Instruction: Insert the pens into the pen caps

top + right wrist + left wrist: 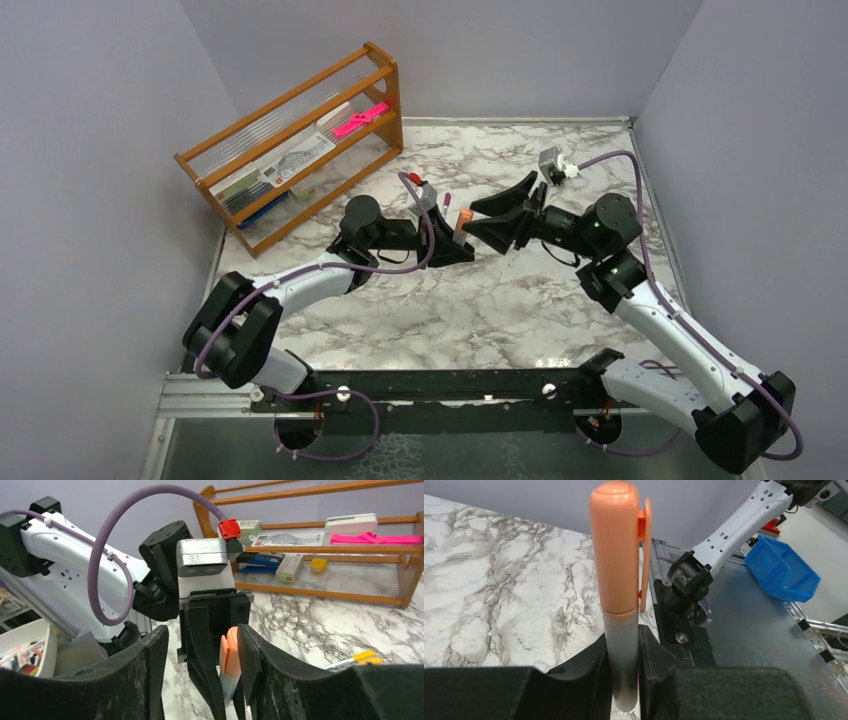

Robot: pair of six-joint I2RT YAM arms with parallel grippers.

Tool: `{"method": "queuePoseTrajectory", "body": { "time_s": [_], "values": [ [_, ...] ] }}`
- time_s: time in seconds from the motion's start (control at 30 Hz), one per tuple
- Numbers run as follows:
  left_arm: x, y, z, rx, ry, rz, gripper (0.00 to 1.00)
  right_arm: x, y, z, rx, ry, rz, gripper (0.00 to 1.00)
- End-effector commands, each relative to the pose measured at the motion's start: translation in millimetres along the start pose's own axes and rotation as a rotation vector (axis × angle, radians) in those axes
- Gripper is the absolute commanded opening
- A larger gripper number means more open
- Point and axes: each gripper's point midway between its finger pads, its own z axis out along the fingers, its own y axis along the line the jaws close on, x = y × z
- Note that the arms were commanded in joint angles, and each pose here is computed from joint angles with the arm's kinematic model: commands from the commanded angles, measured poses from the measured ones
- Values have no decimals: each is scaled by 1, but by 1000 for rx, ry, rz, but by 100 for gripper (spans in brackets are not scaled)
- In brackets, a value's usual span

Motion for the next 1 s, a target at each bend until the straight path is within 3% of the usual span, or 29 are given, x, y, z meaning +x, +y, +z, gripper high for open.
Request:
{"method": "queuePoseTrajectory", "body": {
  "time_s": [0.0,0.6,0.97],
  "values": [
    [-10,-14,3,81,-5,50,0,-9,12,5,-88,-5,-46,50],
    [-12,-17,10,93,-10,56,0,3,-1,10,-57,17,-10,36],
    [-18,-21,9,92,-22,61,0,13,-12,13,-23,37,2,41]
  ]
}}
